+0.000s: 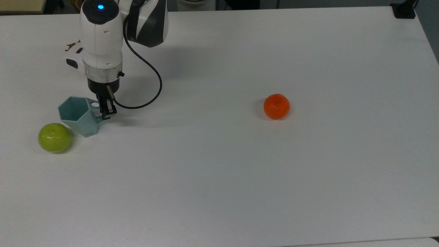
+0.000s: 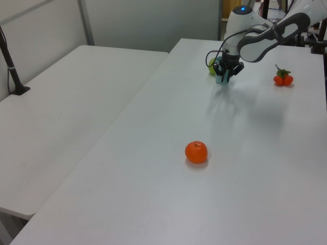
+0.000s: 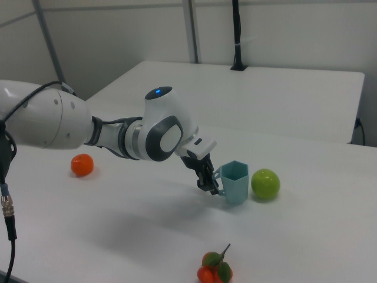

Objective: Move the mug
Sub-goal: 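Lift the mug and carry it toward the tomato cluster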

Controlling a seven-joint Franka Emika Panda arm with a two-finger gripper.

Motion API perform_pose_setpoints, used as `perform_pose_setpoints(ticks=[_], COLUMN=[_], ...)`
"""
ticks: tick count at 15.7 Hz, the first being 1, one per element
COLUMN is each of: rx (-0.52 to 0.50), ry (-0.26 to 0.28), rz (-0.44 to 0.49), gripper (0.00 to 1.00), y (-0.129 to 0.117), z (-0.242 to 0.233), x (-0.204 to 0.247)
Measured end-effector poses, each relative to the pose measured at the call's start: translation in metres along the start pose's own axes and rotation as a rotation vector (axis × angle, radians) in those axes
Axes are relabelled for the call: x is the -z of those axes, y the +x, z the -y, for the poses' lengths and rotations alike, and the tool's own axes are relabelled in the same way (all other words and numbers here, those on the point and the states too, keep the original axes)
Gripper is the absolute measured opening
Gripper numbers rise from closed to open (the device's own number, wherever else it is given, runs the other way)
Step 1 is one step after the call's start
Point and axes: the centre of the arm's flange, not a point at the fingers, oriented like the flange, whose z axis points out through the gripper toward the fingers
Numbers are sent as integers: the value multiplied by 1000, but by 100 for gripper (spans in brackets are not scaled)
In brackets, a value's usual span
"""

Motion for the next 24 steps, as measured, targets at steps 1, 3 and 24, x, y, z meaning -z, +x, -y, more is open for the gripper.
perform_pose_setpoints(ticks=[1,3,24], rx=[1,2,261], ry=[0,0,12], rz=[0,0,52], gripper=[23,23,23], y=[0,0,-40], z=[0,0,28], x=[0,0,151])
